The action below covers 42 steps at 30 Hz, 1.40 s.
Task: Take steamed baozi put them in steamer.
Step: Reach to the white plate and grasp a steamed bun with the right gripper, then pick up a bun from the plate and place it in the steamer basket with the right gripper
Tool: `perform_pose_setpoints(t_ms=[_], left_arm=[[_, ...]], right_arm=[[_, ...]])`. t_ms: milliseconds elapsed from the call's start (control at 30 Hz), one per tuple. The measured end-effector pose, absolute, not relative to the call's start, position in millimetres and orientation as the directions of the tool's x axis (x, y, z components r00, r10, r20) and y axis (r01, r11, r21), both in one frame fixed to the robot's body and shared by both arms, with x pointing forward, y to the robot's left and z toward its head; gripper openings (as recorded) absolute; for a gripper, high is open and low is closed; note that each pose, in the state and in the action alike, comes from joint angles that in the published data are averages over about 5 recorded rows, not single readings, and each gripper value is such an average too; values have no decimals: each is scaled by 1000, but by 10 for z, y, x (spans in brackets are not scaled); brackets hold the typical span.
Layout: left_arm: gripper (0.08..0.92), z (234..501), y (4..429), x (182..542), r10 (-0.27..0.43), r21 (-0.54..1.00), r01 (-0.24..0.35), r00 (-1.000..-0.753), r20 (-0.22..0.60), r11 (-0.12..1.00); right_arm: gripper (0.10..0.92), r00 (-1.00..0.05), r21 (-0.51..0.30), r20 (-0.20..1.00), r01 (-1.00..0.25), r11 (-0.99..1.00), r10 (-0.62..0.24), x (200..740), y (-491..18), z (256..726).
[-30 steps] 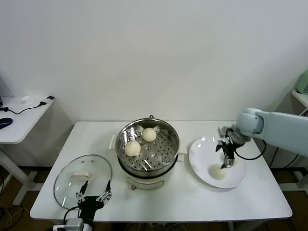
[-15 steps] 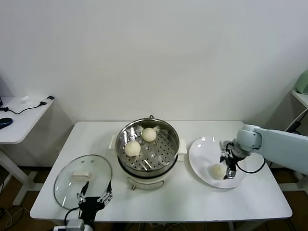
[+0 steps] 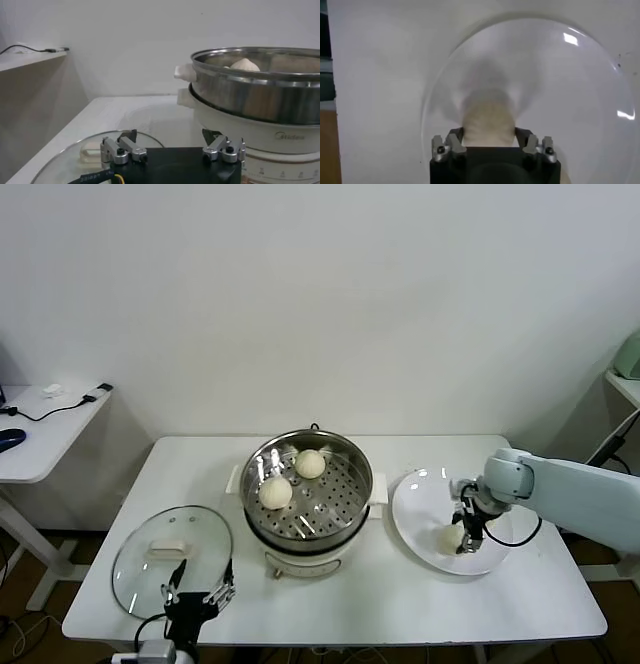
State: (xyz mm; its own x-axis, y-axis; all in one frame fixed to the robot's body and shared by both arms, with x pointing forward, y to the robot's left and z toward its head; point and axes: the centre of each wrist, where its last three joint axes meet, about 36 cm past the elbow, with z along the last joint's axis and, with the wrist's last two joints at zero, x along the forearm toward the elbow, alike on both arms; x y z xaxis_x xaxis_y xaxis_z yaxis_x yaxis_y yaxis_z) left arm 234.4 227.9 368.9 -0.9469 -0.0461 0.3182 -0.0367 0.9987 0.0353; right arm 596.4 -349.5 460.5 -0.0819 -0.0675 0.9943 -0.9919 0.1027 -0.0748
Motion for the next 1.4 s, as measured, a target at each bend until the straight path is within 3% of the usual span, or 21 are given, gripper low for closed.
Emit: perform_pose_setpoints(t_ms=[233, 467, 667, 833, 1033, 1400], left_arm=[[823, 3730, 2272, 2338, -46, 38, -35, -948, 314, 999], [823, 3746, 2261, 2326, -43, 40, -32, -949, 313, 999], [823, 3747, 2257, 2333, -42, 44, -30, -949, 311, 999], [823, 3735, 2237, 2334, -39, 44, -27, -949, 314, 999], [823, 3734, 2243, 2331, -47, 46, -34, -947, 317, 998], [823, 3741, 2278, 2343, -66, 47, -54, -945, 322, 997]], right_arm=[[636, -91, -86, 993, -994, 60, -76, 6119, -3496, 4972], [636, -127, -135, 986, -988, -71, -106, 6431, -3182, 5828], [636, -198, -235, 969, -928, -289, -150, 6600, -2492, 6788], [636, -212, -283, 958, -800, -530, -192, 6547, -1685, 7277], [636, -152, -253, 967, -587, -769, -203, 6396, -869, 7318], [636, -18, -151, 988, -248, -957, -152, 6248, -119, 6600]])
